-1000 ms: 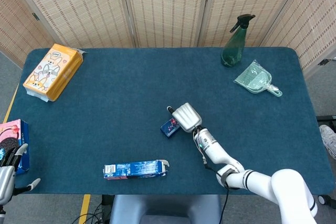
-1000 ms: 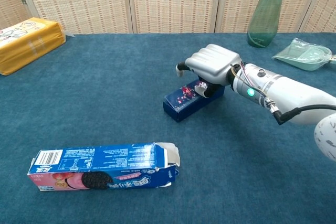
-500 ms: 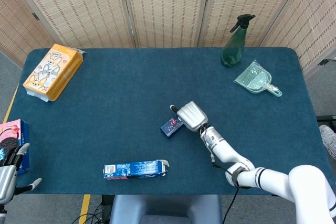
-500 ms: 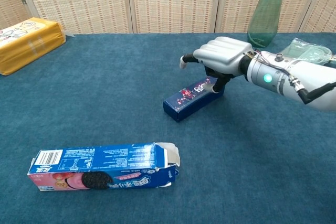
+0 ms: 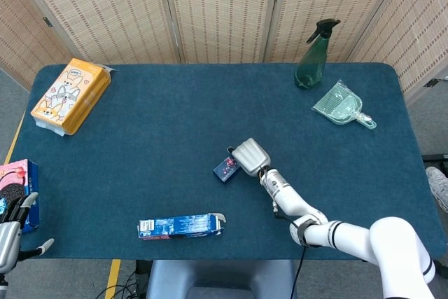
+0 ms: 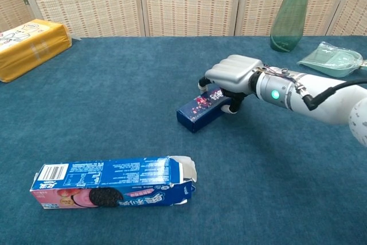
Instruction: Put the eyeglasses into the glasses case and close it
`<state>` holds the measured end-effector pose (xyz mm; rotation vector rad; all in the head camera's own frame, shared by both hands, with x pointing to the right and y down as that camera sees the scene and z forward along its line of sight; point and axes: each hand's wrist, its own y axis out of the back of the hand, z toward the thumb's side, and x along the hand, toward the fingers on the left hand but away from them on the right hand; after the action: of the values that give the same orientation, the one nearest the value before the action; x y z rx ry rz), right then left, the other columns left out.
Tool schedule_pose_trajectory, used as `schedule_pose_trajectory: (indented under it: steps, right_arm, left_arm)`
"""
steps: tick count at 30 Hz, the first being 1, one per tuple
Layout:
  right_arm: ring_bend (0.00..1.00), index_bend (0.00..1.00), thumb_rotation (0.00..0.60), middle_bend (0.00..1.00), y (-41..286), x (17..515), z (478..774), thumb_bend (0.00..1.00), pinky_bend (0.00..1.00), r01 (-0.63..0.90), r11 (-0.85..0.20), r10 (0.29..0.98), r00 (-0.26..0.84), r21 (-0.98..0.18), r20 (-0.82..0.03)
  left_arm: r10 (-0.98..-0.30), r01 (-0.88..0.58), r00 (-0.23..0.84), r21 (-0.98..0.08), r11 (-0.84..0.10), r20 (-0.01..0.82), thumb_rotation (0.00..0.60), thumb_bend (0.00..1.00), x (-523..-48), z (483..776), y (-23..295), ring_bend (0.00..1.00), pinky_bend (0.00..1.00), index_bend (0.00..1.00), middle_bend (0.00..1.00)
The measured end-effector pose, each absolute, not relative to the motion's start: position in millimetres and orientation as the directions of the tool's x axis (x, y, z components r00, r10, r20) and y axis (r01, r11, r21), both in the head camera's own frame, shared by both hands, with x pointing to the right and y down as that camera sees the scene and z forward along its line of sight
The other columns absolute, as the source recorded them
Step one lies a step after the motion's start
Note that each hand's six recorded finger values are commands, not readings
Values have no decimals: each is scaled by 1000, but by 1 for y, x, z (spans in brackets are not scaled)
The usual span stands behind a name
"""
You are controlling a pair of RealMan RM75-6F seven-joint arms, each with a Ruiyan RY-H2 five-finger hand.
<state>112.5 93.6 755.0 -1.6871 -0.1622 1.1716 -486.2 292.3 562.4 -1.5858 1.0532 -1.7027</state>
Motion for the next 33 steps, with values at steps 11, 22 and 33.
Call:
schedule_pose_trajectory:
  steps: [11, 22, 33]
  right_arm:
    - [1000, 0, 600, 937, 90, 115, 746, 297, 1000, -364, -476, 612, 517, -801, -599]
    - [649, 0, 600, 538, 83, 158, 702, 323, 799, -252, -432, 716, 487, -866, -500]
    - [424, 30, 600, 397, 103, 264, 624, 333, 631, -166, -337, 850, 370, -927, -375]
  left_arm:
    - [-844, -101, -114, -851, -516, 525, 600, 163, -483, 562, 289, 106, 278, 92, 136]
    - [-867, -107, -92, -871, -479, 489, 600, 163, -477, 561, 281, 106, 278, 92, 136]
    - [-887, -103, -78, -888, -448, 456, 600, 163, -470, 559, 268, 106, 278, 91, 136]
